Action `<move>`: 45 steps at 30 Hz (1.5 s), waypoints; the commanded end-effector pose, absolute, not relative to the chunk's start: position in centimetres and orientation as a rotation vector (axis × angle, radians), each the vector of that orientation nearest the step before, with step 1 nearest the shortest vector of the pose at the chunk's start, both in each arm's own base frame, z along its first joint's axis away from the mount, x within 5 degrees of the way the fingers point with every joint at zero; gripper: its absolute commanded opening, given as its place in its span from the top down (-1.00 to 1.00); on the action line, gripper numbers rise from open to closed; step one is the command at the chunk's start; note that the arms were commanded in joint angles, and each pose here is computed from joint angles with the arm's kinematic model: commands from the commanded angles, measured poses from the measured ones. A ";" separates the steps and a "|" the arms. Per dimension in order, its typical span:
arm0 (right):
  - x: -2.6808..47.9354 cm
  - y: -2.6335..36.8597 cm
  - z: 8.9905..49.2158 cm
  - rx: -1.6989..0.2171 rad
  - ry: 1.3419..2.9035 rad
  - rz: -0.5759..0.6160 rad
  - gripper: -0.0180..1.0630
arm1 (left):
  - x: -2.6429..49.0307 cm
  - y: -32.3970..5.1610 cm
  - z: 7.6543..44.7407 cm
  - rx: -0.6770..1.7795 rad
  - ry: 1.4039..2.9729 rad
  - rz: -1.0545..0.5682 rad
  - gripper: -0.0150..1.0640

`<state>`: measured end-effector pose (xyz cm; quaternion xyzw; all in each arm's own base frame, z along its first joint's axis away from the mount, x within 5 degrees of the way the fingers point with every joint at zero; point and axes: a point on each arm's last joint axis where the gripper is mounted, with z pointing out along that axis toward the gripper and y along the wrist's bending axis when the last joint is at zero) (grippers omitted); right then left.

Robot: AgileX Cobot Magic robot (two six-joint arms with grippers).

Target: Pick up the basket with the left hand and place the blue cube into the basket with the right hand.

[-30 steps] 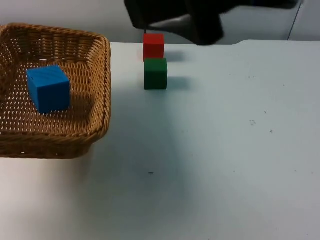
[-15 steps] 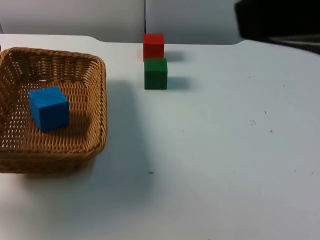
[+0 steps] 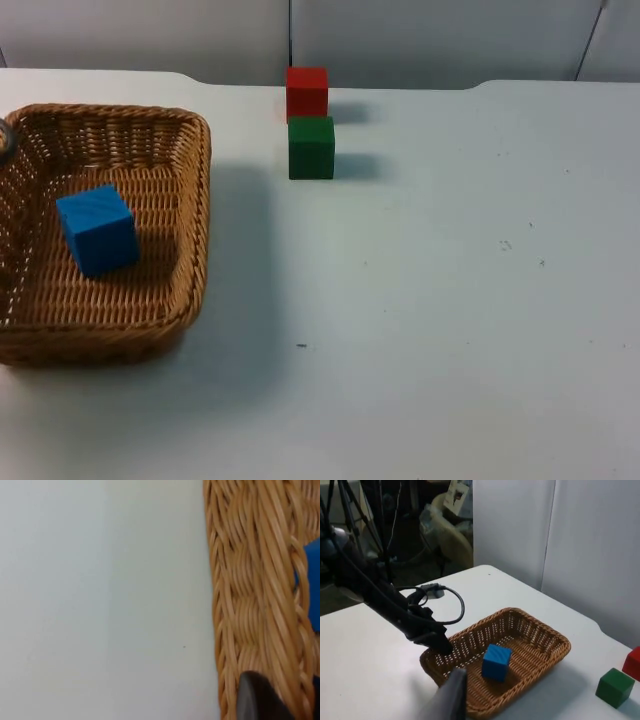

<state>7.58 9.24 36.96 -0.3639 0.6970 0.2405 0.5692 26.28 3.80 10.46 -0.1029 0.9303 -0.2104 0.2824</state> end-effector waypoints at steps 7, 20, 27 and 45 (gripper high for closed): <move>7.4 9.1 36.2 -0.882 1.682 0.551 -0.94 | 26.3 4.0 10.3 -0.256 2.508 -0.504 0.84; 7.4 9.1 36.2 -0.882 1.682 0.551 -0.94 | 26.3 4.0 10.7 -0.230 2.500 -0.480 -0.62; 7.4 9.1 36.2 -0.884 1.680 0.547 -0.94 | 26.6 4.3 14.2 -0.183 2.388 -0.397 -0.62; 7.5 9.1 36.3 -0.881 1.669 0.547 -0.94 | 16.5 1.8 32.4 -0.114 1.750 -0.192 -0.62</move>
